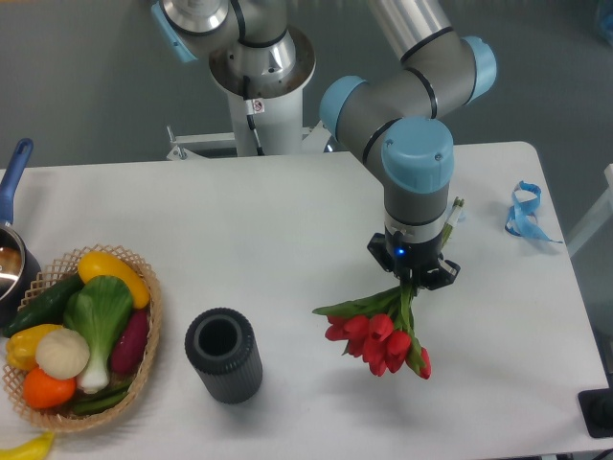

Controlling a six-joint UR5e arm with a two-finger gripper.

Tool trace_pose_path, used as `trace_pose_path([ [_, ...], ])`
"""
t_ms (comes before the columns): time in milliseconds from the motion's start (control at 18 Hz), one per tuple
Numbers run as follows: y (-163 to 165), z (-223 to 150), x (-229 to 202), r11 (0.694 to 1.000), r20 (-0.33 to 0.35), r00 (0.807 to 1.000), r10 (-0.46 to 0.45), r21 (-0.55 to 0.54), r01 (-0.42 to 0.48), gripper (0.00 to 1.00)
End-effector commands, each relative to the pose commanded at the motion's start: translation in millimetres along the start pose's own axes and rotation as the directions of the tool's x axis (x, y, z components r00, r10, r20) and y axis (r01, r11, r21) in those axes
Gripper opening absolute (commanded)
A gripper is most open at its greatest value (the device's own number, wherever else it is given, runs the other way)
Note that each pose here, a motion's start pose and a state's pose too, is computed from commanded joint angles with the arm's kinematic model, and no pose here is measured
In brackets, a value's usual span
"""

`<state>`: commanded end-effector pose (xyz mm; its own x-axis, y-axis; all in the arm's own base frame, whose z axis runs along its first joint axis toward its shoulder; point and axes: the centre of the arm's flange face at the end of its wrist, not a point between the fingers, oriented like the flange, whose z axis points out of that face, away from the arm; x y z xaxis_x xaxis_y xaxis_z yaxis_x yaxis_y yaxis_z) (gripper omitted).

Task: Insert the flowers into the vase
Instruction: 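Carry the red tulip bunch in the gripper toward the grey vase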

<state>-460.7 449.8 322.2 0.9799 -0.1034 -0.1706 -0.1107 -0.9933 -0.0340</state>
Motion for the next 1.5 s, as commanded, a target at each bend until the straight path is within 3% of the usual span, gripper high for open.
trace_pose_path([
  [556,-5.0,-8.3,-3.3,0.998,0.012,0.999,-0.044,0.035,0.044,0.01],
  [722,-11.9,-18.2,-2.9,0.992,0.008,0.999,-0.046,0.121,0.045,0.0],
  [1000,-24.3,-31.4,0.8,0.955,0.009,0.995,-0.095,0.282,0.089,0.0],
  [1167,-28.2,-45.8,9.9,0.92,-0.01,0.994,-0.105,0.379,0.101,0.0],
  [1500,-31.2,-70.3,39.0,0.799,-0.13,0.989,-0.066,0.587,0.13,0.0],
])
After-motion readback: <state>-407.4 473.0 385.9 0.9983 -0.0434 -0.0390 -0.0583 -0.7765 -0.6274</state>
